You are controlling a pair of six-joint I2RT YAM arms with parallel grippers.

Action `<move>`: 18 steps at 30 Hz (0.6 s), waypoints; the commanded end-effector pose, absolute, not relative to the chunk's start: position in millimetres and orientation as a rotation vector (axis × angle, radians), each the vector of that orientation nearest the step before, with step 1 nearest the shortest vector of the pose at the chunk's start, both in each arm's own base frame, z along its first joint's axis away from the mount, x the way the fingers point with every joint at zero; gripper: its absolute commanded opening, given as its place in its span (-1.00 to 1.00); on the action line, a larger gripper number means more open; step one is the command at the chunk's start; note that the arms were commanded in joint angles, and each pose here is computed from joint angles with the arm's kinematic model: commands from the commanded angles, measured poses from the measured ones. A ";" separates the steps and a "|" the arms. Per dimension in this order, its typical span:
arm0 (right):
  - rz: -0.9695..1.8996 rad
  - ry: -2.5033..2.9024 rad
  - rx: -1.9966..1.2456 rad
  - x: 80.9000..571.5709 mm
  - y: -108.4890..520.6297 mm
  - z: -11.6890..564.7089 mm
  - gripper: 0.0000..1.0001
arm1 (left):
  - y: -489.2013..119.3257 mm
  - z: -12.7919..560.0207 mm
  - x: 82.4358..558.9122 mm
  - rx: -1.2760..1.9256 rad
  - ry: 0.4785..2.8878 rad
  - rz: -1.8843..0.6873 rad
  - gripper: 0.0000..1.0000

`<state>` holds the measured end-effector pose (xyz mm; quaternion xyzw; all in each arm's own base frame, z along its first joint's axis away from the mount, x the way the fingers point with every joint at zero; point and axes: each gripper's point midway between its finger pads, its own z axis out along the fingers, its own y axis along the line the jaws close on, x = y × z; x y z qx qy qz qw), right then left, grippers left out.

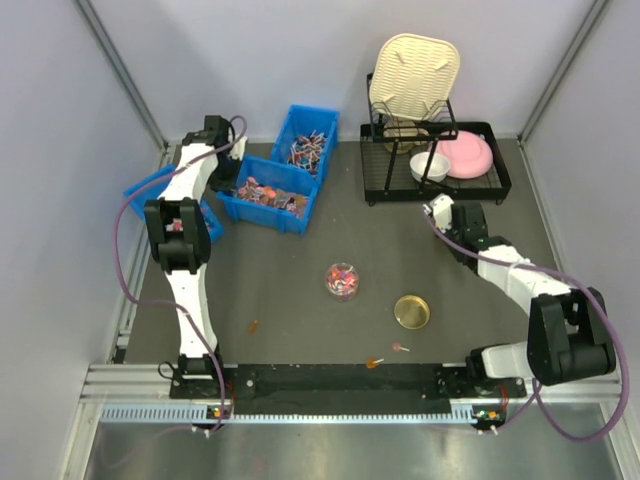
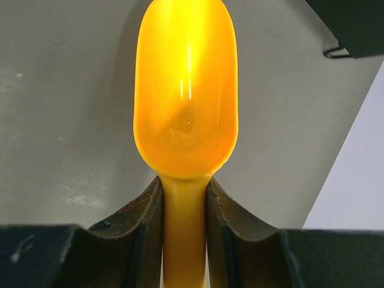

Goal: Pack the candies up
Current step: Place the storage box at the center of the board.

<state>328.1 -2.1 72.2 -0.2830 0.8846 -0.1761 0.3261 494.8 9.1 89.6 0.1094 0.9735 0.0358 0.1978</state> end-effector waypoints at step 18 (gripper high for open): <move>-0.381 2.313 -0.716 320.2 -21.0 79.2 -0.62 | 23.4 155.8 527.0 0.137 2.496 0.097 0.35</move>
